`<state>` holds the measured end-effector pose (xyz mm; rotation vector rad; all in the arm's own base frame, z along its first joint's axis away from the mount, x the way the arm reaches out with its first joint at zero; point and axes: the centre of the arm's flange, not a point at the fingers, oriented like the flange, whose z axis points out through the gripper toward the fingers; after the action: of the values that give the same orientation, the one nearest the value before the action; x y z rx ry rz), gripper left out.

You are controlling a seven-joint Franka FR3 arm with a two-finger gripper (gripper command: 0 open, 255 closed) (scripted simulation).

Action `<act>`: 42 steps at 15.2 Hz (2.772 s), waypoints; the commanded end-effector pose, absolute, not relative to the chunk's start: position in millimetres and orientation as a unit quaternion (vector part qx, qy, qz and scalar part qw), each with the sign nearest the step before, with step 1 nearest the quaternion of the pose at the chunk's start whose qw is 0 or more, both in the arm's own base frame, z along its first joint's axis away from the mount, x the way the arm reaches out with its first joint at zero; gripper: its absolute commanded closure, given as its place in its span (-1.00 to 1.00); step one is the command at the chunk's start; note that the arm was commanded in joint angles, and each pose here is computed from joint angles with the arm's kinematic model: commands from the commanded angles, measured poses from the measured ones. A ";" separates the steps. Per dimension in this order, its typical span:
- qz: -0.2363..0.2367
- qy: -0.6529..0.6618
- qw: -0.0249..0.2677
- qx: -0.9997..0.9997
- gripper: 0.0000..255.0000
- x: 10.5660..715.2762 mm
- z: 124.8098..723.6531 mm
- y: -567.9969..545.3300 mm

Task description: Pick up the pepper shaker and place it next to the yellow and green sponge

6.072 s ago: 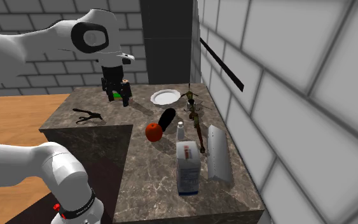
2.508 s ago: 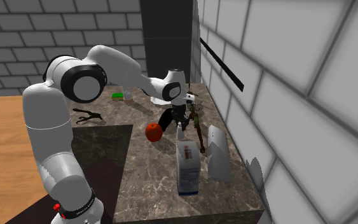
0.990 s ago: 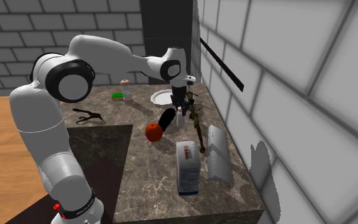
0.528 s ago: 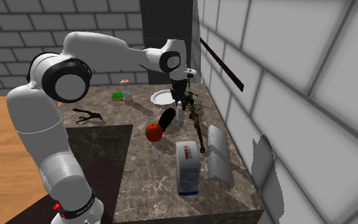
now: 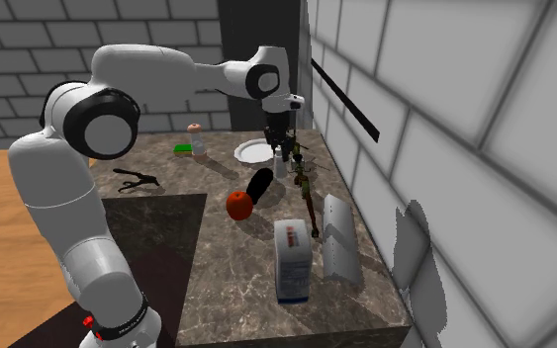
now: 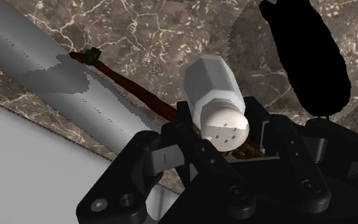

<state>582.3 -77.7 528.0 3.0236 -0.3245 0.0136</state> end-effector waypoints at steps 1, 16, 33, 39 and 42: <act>0.004 -0.107 0.050 0.993 1.00 583.9 524.8 -57.6; 0.004 -0.107 0.050 0.993 1.00 604.8 491.3 136.4; 0.004 -0.107 0.050 0.993 1.00 628.5 453.4 356.3; 0.004 -0.107 0.050 0.993 1.00 634.4 433.3 411.0; 0.004 -0.107 0.050 0.993 1.00 634.4 417.5 411.0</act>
<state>634.3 411.7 423.0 3.0233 -0.3243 0.0123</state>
